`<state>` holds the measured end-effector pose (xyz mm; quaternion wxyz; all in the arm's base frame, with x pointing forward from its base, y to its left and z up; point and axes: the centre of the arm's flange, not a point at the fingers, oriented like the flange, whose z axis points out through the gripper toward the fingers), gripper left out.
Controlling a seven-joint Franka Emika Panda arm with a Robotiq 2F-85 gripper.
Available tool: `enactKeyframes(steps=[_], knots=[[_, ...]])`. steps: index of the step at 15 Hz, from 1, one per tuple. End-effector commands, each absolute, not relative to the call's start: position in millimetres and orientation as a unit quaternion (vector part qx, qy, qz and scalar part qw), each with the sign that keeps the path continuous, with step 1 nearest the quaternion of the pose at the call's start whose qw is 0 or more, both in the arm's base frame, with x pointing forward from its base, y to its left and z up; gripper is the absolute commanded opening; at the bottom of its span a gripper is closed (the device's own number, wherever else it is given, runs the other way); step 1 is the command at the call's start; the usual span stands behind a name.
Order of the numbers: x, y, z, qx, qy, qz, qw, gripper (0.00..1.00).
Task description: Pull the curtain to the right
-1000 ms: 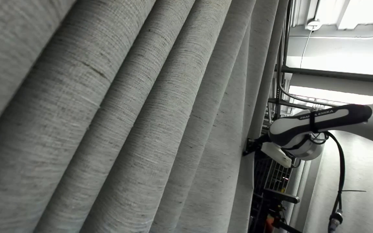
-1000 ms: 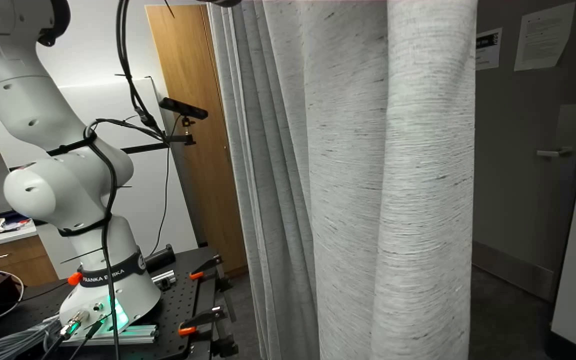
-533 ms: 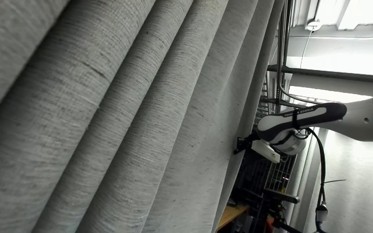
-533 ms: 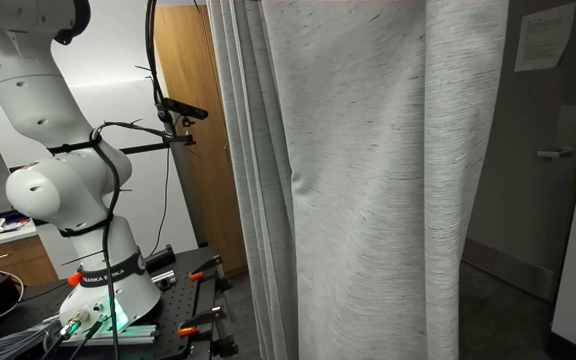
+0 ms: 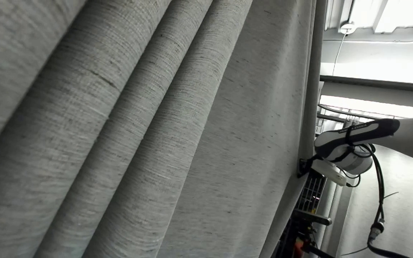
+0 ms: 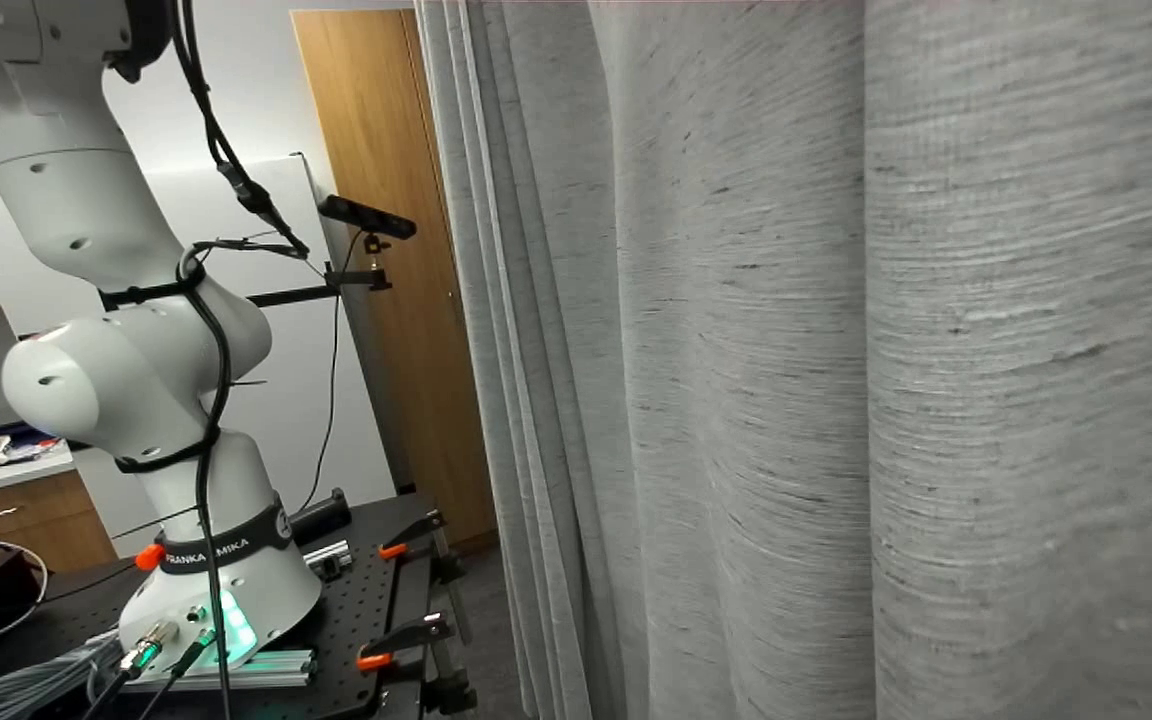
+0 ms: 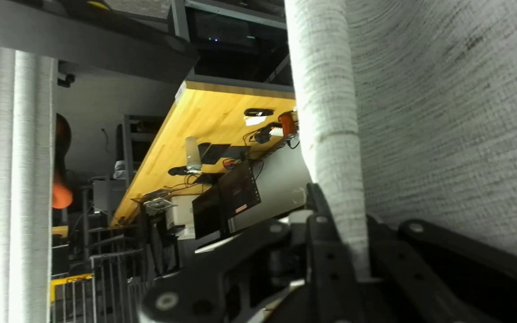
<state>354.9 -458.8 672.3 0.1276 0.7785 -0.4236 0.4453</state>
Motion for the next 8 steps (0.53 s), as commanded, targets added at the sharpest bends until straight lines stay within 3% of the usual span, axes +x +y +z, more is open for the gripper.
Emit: enactKeyframes(steps=[1, 8], knots=[[336.8, -518.0, 624.7, 0.769, -0.488, 0.396, 0.119, 0.0], [445.8, -417.2, 644.3, 0.828, -0.352, 0.428, 0.08, 0.0]])
